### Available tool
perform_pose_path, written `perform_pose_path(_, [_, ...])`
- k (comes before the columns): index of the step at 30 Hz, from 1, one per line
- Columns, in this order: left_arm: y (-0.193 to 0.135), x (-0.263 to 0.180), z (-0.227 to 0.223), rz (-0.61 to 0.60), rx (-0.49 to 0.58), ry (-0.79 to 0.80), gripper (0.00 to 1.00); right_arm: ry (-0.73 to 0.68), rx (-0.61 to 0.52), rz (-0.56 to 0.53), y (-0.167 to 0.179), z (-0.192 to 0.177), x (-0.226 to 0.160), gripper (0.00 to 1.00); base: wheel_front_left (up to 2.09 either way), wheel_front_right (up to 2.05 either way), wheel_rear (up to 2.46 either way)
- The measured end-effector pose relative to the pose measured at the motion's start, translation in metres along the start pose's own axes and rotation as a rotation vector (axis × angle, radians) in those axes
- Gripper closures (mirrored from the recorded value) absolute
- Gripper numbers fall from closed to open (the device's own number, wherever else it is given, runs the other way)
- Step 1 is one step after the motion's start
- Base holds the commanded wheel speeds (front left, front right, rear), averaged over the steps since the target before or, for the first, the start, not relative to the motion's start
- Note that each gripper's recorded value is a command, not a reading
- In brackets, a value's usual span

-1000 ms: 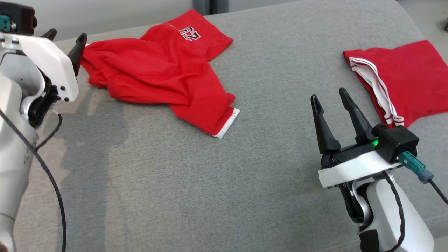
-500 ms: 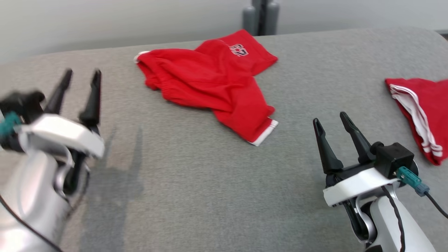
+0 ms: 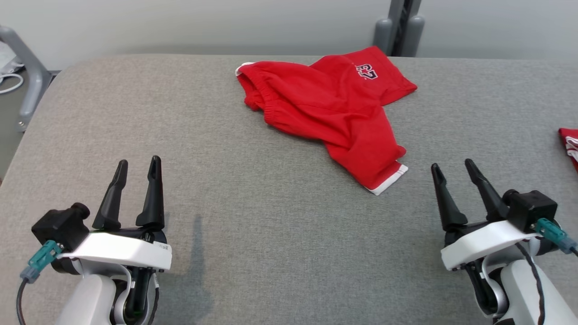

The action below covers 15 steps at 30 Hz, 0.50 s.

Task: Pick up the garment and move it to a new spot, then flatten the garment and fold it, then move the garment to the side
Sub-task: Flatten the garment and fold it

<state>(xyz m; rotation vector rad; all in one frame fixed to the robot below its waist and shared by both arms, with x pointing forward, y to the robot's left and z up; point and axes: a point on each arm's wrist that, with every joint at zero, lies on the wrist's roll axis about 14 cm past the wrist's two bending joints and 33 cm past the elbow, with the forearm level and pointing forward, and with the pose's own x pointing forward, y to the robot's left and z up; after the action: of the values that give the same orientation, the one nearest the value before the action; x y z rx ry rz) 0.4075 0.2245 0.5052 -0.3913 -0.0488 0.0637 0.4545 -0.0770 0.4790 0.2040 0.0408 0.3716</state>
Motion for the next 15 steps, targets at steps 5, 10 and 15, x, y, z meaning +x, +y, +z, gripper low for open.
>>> perform_pose_path(5, [0.007, -0.009, 0.000, 0.034, -0.006, -0.016, 0.00, 0.032, 0.023, -0.032, -0.011, -0.009, 0.009, 0.00, 0.00, 0.00, 0.00])
perform_pose_path(10, [0.009, -0.012, -0.007, 0.041, 0.007, -0.004, 0.00, 0.122, 0.048, -0.046, -0.015, -0.033, 0.018, 0.00, 0.00, 0.00, 0.00])
perform_pose_path(15, [0.013, -0.013, -0.016, 0.062, 0.006, 0.015, 0.00, 0.210, 0.062, -0.051, -0.018, -0.055, 0.030, 0.00, 0.00, 0.00, 0.00])
